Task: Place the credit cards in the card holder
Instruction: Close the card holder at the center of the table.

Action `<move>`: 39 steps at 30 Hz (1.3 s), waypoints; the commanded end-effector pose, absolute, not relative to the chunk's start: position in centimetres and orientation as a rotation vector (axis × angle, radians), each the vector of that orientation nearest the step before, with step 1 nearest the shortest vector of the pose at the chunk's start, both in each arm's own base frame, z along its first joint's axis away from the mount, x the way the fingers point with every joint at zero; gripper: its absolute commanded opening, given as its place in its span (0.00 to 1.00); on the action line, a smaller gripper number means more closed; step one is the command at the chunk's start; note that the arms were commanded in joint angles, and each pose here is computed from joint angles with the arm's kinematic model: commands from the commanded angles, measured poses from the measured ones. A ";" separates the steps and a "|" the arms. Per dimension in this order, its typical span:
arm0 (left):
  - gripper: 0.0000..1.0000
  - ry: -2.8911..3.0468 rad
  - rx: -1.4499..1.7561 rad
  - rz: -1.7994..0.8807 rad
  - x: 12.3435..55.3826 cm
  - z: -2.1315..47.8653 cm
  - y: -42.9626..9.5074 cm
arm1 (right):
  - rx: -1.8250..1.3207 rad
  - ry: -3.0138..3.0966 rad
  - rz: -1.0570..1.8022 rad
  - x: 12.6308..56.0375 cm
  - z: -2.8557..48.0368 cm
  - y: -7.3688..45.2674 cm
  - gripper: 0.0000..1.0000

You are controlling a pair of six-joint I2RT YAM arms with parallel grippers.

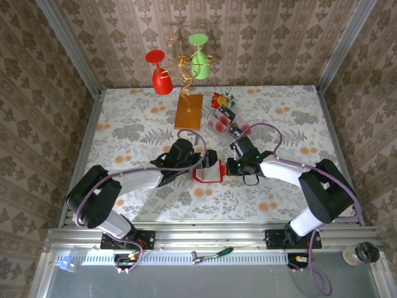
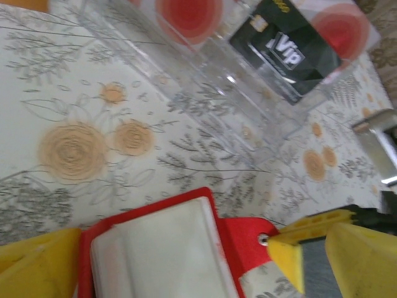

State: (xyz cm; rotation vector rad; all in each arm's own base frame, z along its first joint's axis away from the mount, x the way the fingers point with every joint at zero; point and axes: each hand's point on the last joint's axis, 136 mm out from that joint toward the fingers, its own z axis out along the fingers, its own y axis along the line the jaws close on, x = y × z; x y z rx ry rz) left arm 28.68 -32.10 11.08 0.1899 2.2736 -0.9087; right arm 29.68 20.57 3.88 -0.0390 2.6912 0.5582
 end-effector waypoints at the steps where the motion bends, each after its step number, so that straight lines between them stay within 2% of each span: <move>1: 1.00 2.238 0.160 -1.015 28.3 11.8 -34.1 | -0.030 2.713 0.590 29.1 3.0 20.8 0.00; 11: 1.00 2.233 0.072 -1.069 27.8 10.3 -35.6 | -0.017 2.705 0.615 29.3 3.3 21.0 0.00; 18: 1.00 2.277 -0.006 -1.055 27.5 7.0 -34.8 | 0.026 2.702 0.591 29.6 4.6 19.3 0.31; 23: 1.00 2.307 -0.023 -1.031 27.2 5.2 -34.4 | 0.087 2.705 0.527 29.8 5.6 16.8 0.39; 29: 1.00 2.321 -0.021 -0.969 27.0 4.6 -33.6 | 0.137 2.700 0.498 29.8 6.4 15.3 0.40; 39: 1.00 2.252 0.018 -0.958 28.0 9.8 -32.7 | 0.091 2.594 0.678 29.6 10.3 17.5 0.36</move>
